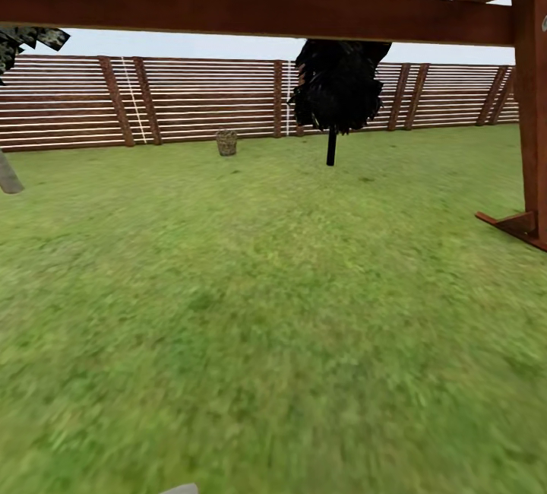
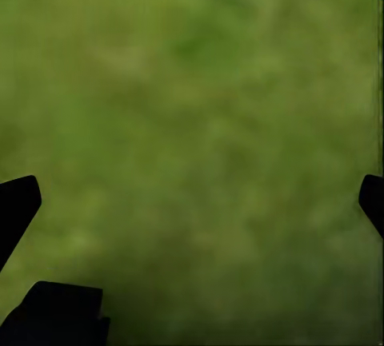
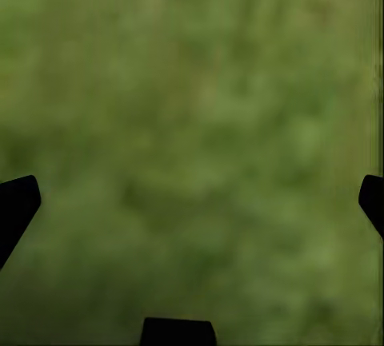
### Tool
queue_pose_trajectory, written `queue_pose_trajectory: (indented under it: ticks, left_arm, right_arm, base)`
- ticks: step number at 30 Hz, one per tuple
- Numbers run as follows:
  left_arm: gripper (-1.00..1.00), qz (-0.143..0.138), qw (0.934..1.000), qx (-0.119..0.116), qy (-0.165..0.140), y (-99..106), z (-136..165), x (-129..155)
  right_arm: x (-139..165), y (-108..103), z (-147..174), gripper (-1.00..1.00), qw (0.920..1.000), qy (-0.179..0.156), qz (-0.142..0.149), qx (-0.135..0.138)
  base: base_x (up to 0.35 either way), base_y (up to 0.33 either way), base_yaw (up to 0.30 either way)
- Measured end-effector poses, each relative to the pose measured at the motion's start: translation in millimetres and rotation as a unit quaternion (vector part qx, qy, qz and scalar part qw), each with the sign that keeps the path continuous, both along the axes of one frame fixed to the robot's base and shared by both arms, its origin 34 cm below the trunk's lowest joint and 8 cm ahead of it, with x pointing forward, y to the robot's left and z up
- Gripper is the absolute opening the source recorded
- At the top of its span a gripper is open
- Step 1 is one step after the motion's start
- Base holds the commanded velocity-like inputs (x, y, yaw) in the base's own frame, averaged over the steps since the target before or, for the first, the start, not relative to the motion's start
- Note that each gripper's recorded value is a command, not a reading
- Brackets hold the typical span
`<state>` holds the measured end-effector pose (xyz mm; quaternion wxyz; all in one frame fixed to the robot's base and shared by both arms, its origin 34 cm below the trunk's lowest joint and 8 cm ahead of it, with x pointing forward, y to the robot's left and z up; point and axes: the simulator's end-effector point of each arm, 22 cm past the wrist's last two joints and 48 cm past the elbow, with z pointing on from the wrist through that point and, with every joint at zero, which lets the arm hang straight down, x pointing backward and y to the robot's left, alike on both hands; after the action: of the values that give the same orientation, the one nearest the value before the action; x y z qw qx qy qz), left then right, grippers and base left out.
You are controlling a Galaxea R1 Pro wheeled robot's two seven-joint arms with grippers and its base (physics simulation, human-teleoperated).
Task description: Take the three Easter eggs out of the wicker basket on the lawn in the garden, then place them on the lawn next to a single tree (choose any tree) so that all three eggs are next to the same tree and none are left in the basket.
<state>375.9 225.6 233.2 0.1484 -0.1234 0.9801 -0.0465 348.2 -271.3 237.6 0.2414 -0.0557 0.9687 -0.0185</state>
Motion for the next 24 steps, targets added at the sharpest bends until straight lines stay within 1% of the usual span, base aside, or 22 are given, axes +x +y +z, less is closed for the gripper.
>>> queue_pose_trajectory:
  ticks: [24]
  left_arm:
    - [1.0,0.001,1.0,0.003,0.001,1.5,-0.1,-0.1]
  right_arm:
    - [-0.2,0.9,-0.1,1.0,1.0,0.0,0.0,0.001]
  base:
    - [0.309,-0.168,0.0]
